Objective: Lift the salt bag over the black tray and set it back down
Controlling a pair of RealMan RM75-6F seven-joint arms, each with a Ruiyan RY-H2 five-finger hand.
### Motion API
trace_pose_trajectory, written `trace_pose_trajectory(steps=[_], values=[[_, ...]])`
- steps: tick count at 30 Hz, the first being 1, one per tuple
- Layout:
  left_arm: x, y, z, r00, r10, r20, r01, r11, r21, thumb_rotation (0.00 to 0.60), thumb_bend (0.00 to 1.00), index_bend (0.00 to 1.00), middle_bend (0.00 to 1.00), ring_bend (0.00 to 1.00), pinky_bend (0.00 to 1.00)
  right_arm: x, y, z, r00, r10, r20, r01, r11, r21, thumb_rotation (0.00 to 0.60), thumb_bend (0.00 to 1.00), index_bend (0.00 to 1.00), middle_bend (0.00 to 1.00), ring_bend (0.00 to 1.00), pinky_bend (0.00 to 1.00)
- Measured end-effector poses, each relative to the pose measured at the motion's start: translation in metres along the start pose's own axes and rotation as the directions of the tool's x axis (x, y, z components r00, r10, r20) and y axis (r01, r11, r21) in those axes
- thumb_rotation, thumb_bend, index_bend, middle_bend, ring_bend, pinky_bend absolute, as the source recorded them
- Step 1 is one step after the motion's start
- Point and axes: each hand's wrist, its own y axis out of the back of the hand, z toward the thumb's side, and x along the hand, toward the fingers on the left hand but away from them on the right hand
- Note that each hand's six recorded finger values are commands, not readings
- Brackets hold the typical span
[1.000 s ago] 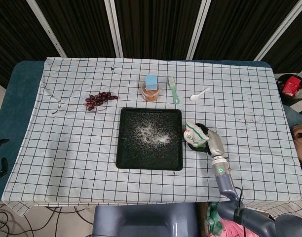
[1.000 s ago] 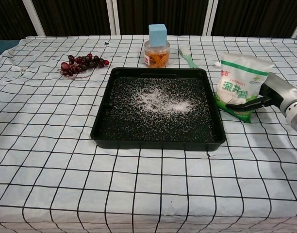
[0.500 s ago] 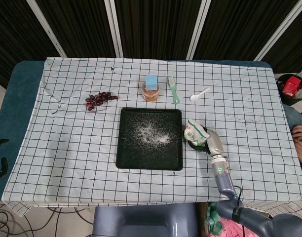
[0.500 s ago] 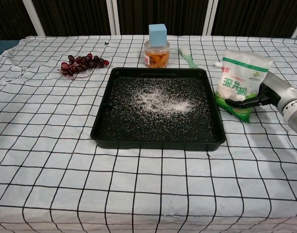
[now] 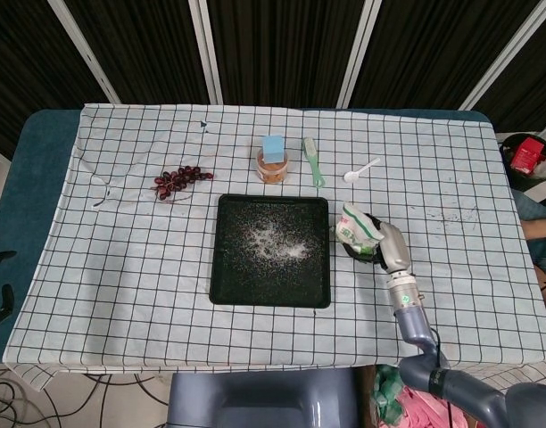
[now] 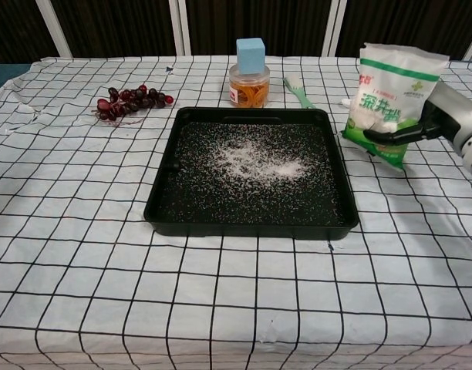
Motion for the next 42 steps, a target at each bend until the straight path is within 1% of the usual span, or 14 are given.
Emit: trace_pose_trajectory(steps=[3, 6, 9, 12, 14, 16, 17, 19, 24, 28, 30, 35, 42], values=[[0.000, 0.000, 0.000, 1.000, 0.000, 0.000, 0.000, 1.000, -0.001, 0.600, 0.61, 0.22, 0.04, 0.00, 0.00, -0.001, 0.010, 0.009, 1.000, 0.011, -0.021, -0.010, 1.000, 0.009, 0.600, 0.32, 0.46, 0.41, 0.52, 0.46], [0.000, 0.000, 0.000, 1.000, 0.000, -0.001, 0.000, 1.000, -0.002, 0.600, 0.61, 0.22, 0.04, 0.00, 0.00, -0.001, 0.017, 0.017, 0.999, 0.040, -0.033, -0.039, 0.999, 0.027, 0.600, 0.32, 0.46, 0.41, 0.52, 0.46], [-0.001, 0.000, 0.001, 1.000, 0.001, 0.000, -0.001, 1.000, -0.002, 0.600, 0.61, 0.22, 0.04, 0.00, 0.00, -0.002, 0.021, 0.027, 0.993, 0.112, -0.040, -0.108, 0.990, 0.086, 0.600, 0.32, 0.47, 0.41, 0.52, 0.47], [-0.001, 0.000, 0.001, 1.000, 0.000, 0.000, 0.000, 1.000, -0.003, 0.600, 0.61, 0.22, 0.04, 0.00, 0.00, -0.002, 0.021, 0.037, 0.976, 0.218, -0.021, -0.211, 0.962, 0.172, 0.600, 0.32, 0.47, 0.41, 0.52, 0.48], [-0.001, 0.000, 0.001, 1.000, 0.000, 0.001, 0.000, 1.000, -0.004, 0.600, 0.61, 0.22, 0.04, 0.00, 0.00, -0.003, 0.019, 0.043, 0.957, 0.291, 0.004, -0.284, 0.929, 0.236, 0.600, 0.32, 0.47, 0.41, 0.52, 0.48], [-0.001, 0.000, 0.001, 1.000, -0.001, 0.001, 0.001, 1.000, -0.005, 0.600, 0.61, 0.22, 0.04, 0.00, 0.00, -0.005, 0.019, 0.049, 0.936, 0.349, 0.031, -0.342, 0.890, 0.301, 0.600, 0.32, 0.47, 0.41, 0.52, 0.48], [-0.001, 0.000, 0.001, 1.000, -0.001, 0.001, 0.001, 1.000, -0.005, 0.600, 0.61, 0.22, 0.04, 0.00, 0.00, -0.007, 0.020, 0.051, 0.930, 0.365, 0.040, -0.358, 0.876, 0.324, 0.600, 0.33, 0.47, 0.41, 0.52, 0.48], [-0.001, 0.000, 0.001, 1.000, -0.001, 0.001, 0.001, 1.000, -0.006, 0.600, 0.61, 0.22, 0.04, 0.00, 0.00, -0.010, 0.022, 0.058, 0.918, 0.391, 0.057, -0.384, 0.849, 0.363, 0.600, 0.33, 0.47, 0.41, 0.52, 0.48], [-0.001, 0.000, 0.001, 1.000, -0.004, 0.001, 0.004, 1.000, -0.007, 0.600, 0.61, 0.22, 0.04, 0.00, 0.00, -0.017, 0.020, 0.066, 0.901, 0.426, 0.086, -0.422, 0.812, 0.403, 0.600, 0.35, 0.47, 0.41, 0.52, 0.48], [-0.001, 0.000, 0.001, 1.000, -0.003, 0.001, 0.003, 1.000, -0.009, 0.600, 0.61, 0.22, 0.04, 0.00, 0.00, -0.021, 0.021, 0.072, 0.877, 0.465, 0.117, -0.466, 0.767, 0.441, 0.600, 0.36, 0.48, 0.41, 0.52, 0.48], [-0.001, 0.000, 0.002, 1.000, -0.003, 0.002, 0.003, 1.000, -0.009, 0.600, 0.61, 0.22, 0.04, 0.00, 0.00, -0.024, 0.022, 0.077, 0.869, 0.478, 0.131, -0.481, 0.752, 0.451, 0.600, 0.36, 0.48, 0.41, 0.52, 0.48], [-0.001, 0.000, 0.002, 1.000, -0.001, 0.002, 0.001, 1.000, -0.009, 0.600, 0.61, 0.22, 0.04, 0.00, 0.00, -0.031, 0.024, 0.092, 0.840, 0.518, 0.164, -0.527, 0.702, 0.479, 0.600, 0.37, 0.48, 0.41, 0.53, 0.48], [-0.002, 0.000, 0.002, 1.000, 0.000, 0.003, 0.000, 1.000, -0.009, 0.600, 0.61, 0.22, 0.04, 0.00, 0.00, -0.034, 0.025, 0.104, 0.813, 0.548, 0.198, -0.564, 0.652, 0.507, 0.600, 0.37, 0.48, 0.41, 0.53, 0.49]])
